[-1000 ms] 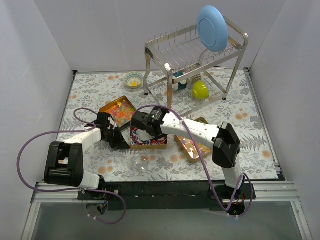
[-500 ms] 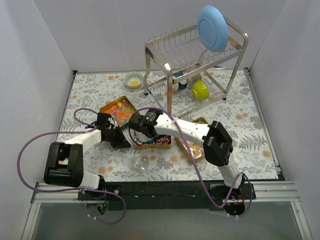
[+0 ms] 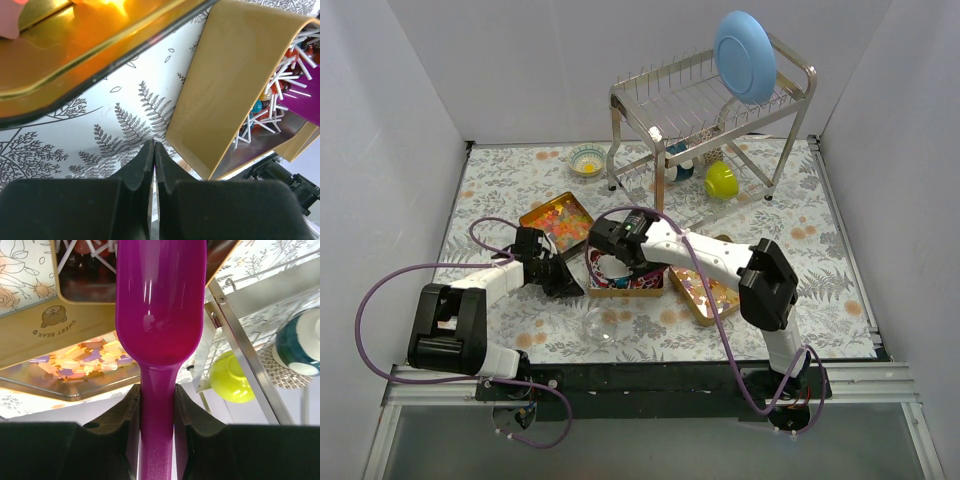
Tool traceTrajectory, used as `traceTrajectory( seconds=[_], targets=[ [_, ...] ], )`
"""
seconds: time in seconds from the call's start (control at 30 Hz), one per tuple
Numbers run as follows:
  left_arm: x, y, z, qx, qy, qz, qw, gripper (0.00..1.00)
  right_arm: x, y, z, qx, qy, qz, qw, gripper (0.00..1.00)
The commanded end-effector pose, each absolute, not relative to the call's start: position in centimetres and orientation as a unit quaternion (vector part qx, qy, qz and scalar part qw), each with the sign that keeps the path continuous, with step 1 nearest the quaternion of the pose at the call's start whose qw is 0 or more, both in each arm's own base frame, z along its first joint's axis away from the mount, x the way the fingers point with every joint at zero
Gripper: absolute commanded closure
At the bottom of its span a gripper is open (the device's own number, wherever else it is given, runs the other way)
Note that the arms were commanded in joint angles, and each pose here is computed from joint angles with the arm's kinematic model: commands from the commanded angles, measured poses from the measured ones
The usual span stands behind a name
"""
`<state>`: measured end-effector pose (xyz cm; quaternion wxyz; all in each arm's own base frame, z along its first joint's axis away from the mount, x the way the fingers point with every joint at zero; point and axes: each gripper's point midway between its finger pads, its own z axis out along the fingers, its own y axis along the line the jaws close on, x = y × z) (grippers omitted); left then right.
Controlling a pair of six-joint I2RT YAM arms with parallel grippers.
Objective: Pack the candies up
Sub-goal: Scoop the fake candies from the storage box.
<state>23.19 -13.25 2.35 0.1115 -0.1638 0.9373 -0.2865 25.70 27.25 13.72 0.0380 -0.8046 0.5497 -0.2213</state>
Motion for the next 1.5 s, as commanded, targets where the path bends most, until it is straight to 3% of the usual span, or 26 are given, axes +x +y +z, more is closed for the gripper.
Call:
traceTrajectory(
  seconds=[0.0,1.47],
  targets=[
    [23.5,-13.9,3.0,-0.143,0.933,-0.305,0.126,1.00,24.9,25.6,11.9,-0.806,0.567,-0.172,-0.012,0.99],
    [23.9,-14.6,1.4,-0.101,0.946,-0.289,0.110,1.00,25.3,34.1,5.9,-0.814,0.574,-0.081,0.032,0.99]
  ],
)
